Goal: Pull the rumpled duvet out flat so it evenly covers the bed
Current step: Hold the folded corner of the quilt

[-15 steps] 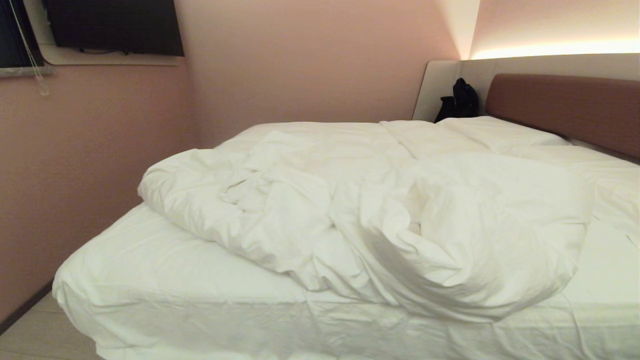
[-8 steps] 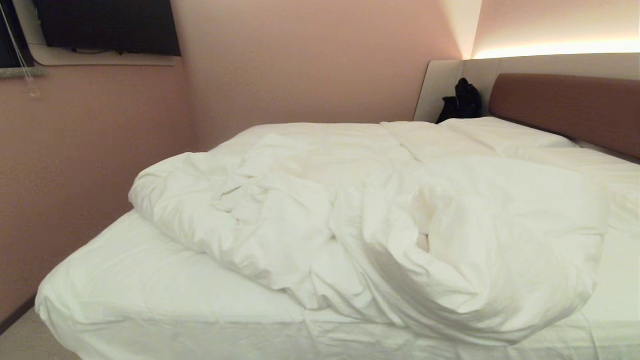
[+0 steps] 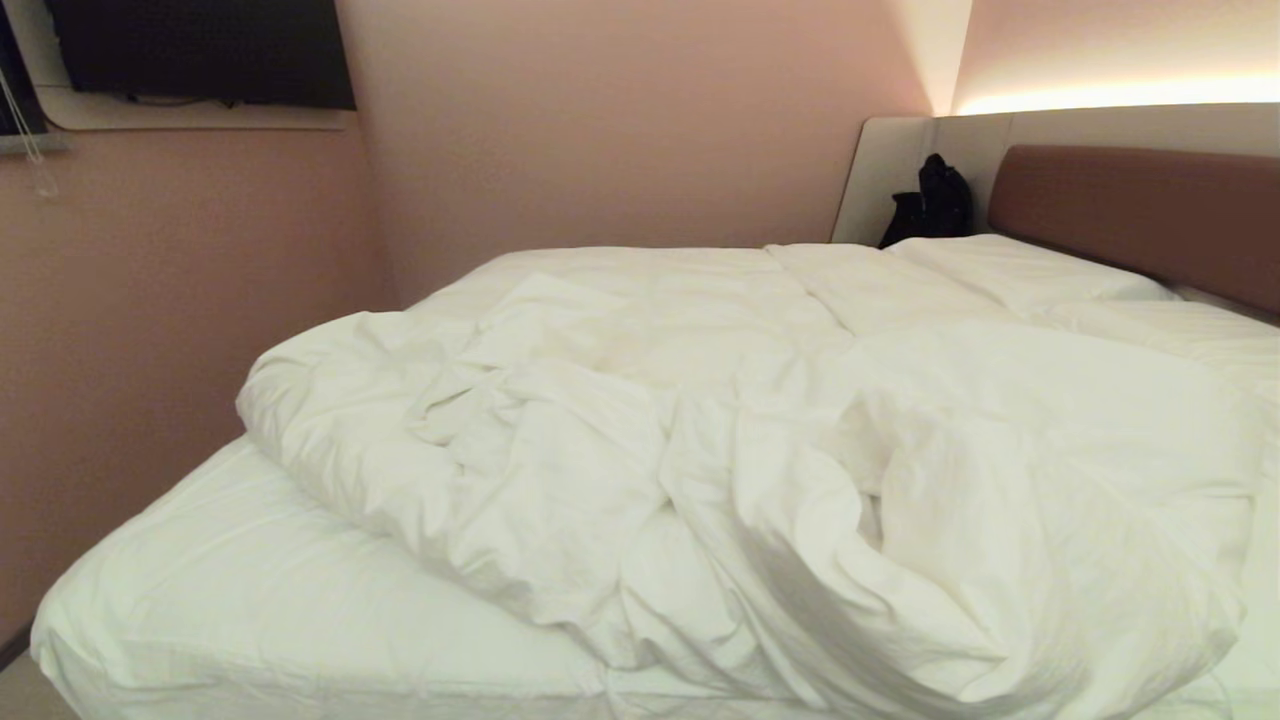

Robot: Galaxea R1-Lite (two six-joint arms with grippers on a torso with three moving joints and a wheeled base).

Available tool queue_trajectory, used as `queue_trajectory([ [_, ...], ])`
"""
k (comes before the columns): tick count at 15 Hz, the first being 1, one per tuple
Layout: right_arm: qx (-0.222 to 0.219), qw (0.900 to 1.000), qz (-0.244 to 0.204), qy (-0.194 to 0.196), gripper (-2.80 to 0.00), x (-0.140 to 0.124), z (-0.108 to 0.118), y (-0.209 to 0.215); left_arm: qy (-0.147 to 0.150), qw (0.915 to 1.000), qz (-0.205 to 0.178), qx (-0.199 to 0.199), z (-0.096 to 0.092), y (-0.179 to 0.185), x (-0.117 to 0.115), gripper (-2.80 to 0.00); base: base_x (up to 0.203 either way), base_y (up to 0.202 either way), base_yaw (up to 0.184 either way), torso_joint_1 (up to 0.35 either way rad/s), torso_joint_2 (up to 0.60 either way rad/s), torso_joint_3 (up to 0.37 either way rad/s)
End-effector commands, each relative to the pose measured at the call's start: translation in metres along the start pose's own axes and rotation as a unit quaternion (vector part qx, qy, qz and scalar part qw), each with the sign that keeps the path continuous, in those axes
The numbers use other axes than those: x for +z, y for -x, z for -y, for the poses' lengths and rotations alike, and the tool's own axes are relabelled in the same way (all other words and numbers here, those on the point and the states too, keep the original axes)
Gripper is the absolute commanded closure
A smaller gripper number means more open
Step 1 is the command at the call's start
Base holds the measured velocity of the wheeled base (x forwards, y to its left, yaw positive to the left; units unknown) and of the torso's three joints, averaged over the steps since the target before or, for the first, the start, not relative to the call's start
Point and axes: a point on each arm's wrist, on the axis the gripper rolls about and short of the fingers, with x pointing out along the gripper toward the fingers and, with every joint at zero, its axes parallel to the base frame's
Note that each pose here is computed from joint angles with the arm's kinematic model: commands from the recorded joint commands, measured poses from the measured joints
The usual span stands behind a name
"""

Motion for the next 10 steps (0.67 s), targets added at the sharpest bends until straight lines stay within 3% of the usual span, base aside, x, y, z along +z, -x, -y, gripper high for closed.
queue_trajectory([
  [1, 0.0, 1.0, 0.0, 0.0, 0.0, 0.0, 0.0, 0.0, -0.001, 1.0, 0.0, 0.001, 0.0, 0.0, 0.0, 0.0, 0.0, 0.0, 0.0, 0.0, 0.0, 0.0],
  [3, 0.0, 1.0, 0.0, 0.0, 0.0, 0.0, 0.0, 0.0, 0.007, 0.9999, 0.014, -0.001, 0.0, 0.002, 0.007, 0.0, 0.0, 0.0, 0.0, 0.0, 0.0, 0.0],
  [6, 0.0, 1.0, 0.0, 0.0, 0.0, 0.0, 0.0, 0.0, 0.03, 0.9984, 0.044, -0.019, -0.002, 0.011, 0.036, 0.0, 0.0, 0.0, 0.0, 0.0, 0.0, 0.0],
  [8, 0.0, 1.0, 0.0, 0.0, 0.0, 0.0, 0.0, 0.0, 0.048, 0.9979, 0.015, -0.04, -0.003, 0.008, 0.059, 0.0, 0.0, 0.0, 0.0, 0.0, 0.0, 0.0],
  [10, 0.0, 1.0, 0.0, 0.0, 0.0, 0.0, 0.0, 0.0, 0.082, 0.9936, -0.046, -0.064, -0.005, -0.011, 0.084, 0.0, 0.0, 0.0, 0.0, 0.0, 0.0, 0.0],
])
